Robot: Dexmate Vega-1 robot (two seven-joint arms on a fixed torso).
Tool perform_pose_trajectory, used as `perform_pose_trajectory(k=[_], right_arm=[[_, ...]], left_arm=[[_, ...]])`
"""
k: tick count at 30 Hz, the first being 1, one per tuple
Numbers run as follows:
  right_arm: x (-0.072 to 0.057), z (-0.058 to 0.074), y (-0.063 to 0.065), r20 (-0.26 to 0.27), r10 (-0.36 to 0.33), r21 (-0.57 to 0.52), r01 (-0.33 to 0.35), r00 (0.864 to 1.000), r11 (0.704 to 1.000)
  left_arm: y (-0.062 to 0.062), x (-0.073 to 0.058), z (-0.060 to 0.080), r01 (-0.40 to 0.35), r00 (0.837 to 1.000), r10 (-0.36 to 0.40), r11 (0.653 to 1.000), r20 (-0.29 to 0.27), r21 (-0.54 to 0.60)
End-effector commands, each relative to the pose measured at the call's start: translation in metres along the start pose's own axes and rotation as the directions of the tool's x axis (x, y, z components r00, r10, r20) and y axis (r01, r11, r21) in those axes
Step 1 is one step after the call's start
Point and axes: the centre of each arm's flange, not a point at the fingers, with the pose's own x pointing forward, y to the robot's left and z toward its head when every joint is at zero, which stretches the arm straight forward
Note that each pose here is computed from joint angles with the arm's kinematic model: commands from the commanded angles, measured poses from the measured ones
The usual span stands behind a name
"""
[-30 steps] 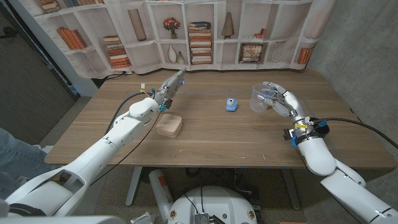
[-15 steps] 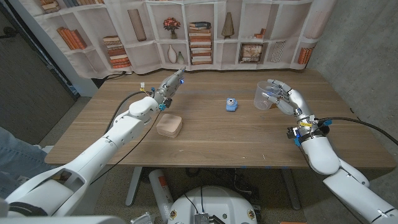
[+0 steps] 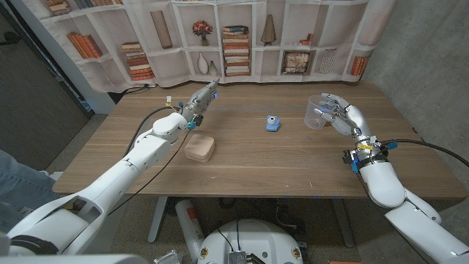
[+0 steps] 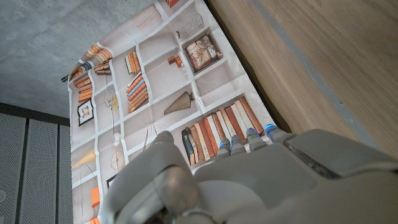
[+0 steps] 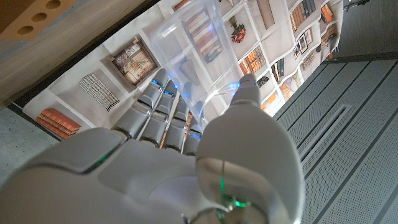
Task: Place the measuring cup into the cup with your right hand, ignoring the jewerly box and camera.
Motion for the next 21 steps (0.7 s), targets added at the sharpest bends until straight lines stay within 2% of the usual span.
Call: perform_pose_trajectory(k=[1, 21], right_arm=[[-0.007, -0.002, -0.01, -0.021, -0.049, -0.027, 0.048, 0.999, 0.998], [-0.018, -0.005, -0.024, -0.047, -0.104, -0.037, 0.102, 0.993, 0.994]], left_arm=[[-0.003, 0.006, -0.002, 0.015, 1.0, -0.015, 1.0, -0.009, 0.001], [-0.005, 0.011, 0.004, 0.021, 1.0, -0.021, 0.999, -0.013, 0.029]])
